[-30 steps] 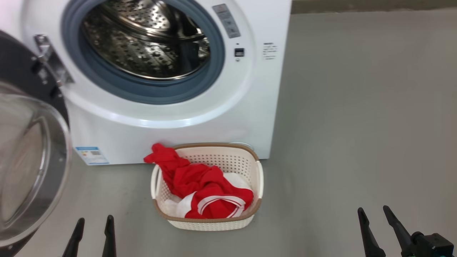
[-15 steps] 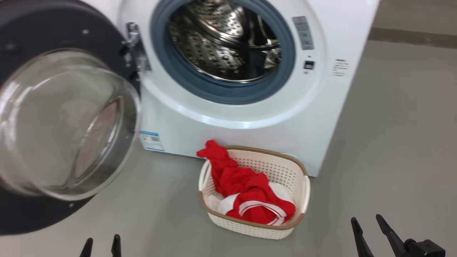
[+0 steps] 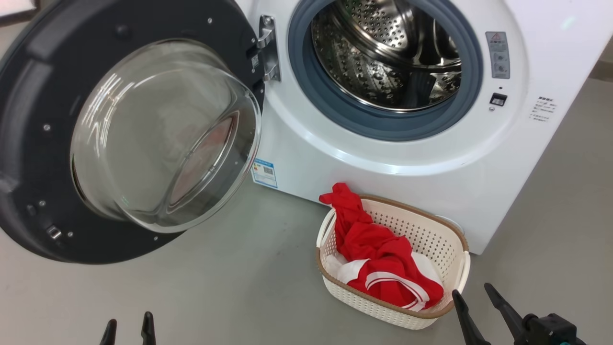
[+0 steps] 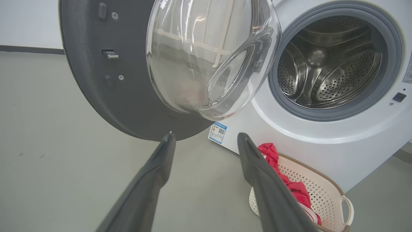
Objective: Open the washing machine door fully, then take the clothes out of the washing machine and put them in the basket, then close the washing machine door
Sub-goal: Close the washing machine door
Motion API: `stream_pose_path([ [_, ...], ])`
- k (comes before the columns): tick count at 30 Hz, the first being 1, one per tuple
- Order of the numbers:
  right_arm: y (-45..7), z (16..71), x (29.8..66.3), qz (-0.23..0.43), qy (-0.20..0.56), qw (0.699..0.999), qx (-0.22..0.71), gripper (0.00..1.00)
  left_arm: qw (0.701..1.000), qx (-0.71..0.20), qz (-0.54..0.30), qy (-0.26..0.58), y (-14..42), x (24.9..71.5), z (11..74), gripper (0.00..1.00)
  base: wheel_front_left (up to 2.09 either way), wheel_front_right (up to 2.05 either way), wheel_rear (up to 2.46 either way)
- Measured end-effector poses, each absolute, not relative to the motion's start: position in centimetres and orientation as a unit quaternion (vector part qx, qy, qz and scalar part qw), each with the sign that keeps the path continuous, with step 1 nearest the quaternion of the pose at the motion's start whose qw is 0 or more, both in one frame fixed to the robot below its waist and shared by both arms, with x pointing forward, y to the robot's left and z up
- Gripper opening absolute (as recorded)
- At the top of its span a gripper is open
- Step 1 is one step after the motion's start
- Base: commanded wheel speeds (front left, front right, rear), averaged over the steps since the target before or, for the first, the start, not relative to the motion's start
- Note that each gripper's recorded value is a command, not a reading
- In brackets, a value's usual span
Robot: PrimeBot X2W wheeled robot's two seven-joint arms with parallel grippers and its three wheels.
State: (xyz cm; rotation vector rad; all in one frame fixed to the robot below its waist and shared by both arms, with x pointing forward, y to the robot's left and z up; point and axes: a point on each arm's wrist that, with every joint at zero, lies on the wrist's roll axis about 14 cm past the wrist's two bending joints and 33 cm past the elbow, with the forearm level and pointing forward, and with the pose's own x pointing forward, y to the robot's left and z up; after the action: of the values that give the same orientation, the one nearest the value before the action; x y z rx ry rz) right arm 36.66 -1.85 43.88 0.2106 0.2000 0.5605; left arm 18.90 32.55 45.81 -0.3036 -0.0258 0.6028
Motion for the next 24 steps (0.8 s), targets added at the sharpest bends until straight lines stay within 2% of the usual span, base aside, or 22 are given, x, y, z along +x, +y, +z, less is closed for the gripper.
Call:
stream_pose_path([
  [12, -0.2, 43.4, 37.3, 0.298, 0.107, 0.943, 0.106, 1.00, 0.935, -0.152, 0.319, -0.015, 33.3, 18.3, 46.1, 1.00, 0.00, 0.00, 0.00],
  [13, -0.3, 43.4, 37.3, 0.297, 0.107, 0.943, 0.107, 1.00, 0.936, -0.152, 0.318, -0.017, 33.3, 18.4, 46.1, 0.79, 0.00, 0.00, 0.00],
  [14, -0.3, 43.4, 37.3, 0.296, 0.107, 0.943, 0.108, 1.00, 0.936, -0.151, 0.318, -0.019, 33.3, 18.4, 46.3, 0.79, 0.00, 0.00, 0.00],
  [16, -0.5, 43.5, 37.4, 0.293, 0.106, 0.944, 0.108, 1.00, 0.935, -0.149, 0.320, -0.027, 33.6, 18.4, 46.7, 0.00, 0.00, 0.00, 0.00],
  [20, -0.8, 43.6, 37.4, 0.284, 0.104, 0.947, 0.114, 1.00, 0.933, -0.128, 0.323, -0.091, 35.4, 18.8, 50.8, 0.00, 0.00, 0.00, 0.00],
  [24, -1.1, 43.4, 37.2, 0.275, 0.108, 0.948, 0.121, 1.00, 0.926, -0.051, 0.321, -0.192, 37.9, 19.6, 58.5, 0.00, 0.00, 0.00, 0.00],
])
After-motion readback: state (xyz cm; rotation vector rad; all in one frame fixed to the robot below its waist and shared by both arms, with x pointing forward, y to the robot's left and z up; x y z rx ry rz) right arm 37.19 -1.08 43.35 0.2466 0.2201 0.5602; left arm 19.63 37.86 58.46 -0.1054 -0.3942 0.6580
